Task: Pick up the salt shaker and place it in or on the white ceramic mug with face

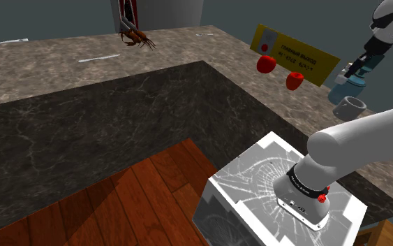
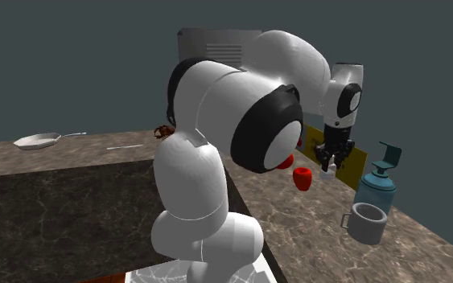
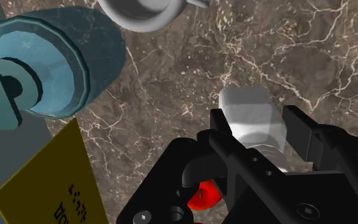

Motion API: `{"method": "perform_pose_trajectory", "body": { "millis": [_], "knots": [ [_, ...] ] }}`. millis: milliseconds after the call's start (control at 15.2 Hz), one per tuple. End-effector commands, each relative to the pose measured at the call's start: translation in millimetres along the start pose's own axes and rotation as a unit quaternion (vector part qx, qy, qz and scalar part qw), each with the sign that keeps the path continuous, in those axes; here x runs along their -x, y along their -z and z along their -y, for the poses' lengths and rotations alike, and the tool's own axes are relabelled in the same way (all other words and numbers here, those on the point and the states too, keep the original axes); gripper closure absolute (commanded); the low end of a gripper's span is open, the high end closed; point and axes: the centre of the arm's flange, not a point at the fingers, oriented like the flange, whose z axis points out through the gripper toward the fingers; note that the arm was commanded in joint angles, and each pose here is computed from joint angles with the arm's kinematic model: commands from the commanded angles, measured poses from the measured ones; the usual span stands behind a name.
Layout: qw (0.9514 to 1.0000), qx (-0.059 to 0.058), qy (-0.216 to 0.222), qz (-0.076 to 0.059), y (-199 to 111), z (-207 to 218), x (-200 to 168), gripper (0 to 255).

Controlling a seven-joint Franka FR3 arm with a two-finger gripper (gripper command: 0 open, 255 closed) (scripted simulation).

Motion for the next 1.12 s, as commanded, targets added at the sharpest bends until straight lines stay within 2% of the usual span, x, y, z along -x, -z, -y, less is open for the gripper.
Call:
{"method": "perform_pose_trajectory", "body": {
  "millis": [0, 528, 1056],
  "knots": [
    [1.0, 0.0, 0.001, 0.0, -0.6, -17.6, 20.1, 255],
    [1.0, 0.0, 0.001, 0.0, 2.6, -87.8, 99.0, 255],
    [1.0, 0.0, 0.001, 0.0, -33.8, -88.5, 107.6, 255]
  ]
}}
